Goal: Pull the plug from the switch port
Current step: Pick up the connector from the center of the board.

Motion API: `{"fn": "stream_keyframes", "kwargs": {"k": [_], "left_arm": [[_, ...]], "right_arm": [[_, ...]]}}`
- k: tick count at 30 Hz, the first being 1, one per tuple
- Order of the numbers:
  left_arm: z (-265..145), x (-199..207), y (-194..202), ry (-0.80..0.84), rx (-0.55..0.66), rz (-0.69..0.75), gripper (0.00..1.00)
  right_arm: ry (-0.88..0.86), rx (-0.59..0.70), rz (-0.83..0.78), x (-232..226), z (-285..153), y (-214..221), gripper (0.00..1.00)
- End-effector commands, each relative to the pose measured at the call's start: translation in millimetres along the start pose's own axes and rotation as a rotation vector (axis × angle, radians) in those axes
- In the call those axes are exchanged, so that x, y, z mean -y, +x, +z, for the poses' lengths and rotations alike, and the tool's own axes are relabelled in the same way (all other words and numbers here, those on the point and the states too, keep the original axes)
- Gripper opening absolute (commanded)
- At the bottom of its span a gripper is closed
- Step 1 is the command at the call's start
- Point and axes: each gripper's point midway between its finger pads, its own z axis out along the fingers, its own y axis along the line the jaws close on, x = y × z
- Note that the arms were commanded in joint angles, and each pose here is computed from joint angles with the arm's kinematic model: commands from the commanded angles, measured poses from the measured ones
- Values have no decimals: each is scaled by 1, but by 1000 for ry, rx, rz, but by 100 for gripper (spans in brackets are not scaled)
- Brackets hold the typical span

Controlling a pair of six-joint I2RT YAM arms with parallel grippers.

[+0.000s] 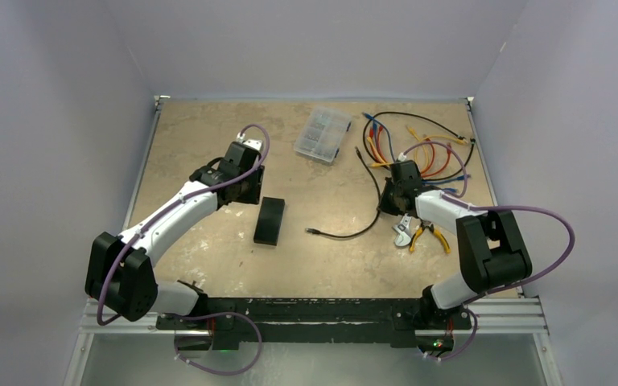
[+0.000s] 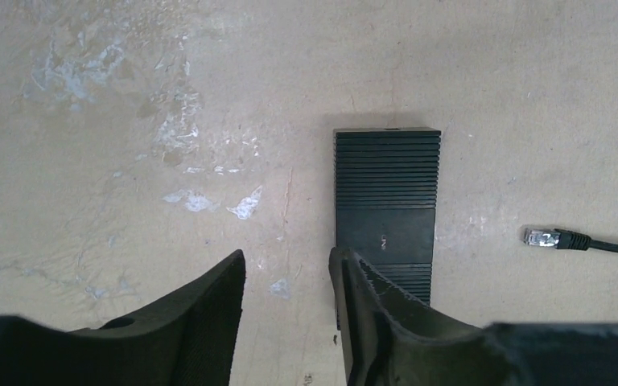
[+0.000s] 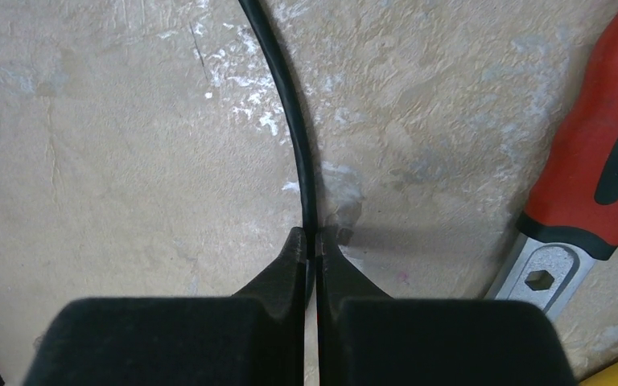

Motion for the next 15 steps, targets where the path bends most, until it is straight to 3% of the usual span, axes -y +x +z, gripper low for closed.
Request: {"fn": "stream_keyframes", "kwargs": {"k": [1,5,15], "left_arm": [[-13,-8,-19,-25,59,19,50],[-8,-7,-12,-19,48,20,66],[-7,-5,-13,-5,50,47,80]], "right_arm": [[-41,7,-27,-12,-8,-12,0],[-79,39,-44,-23,-18,-25,0],[-199,90,-110,-51,-43,-49,0]]}}
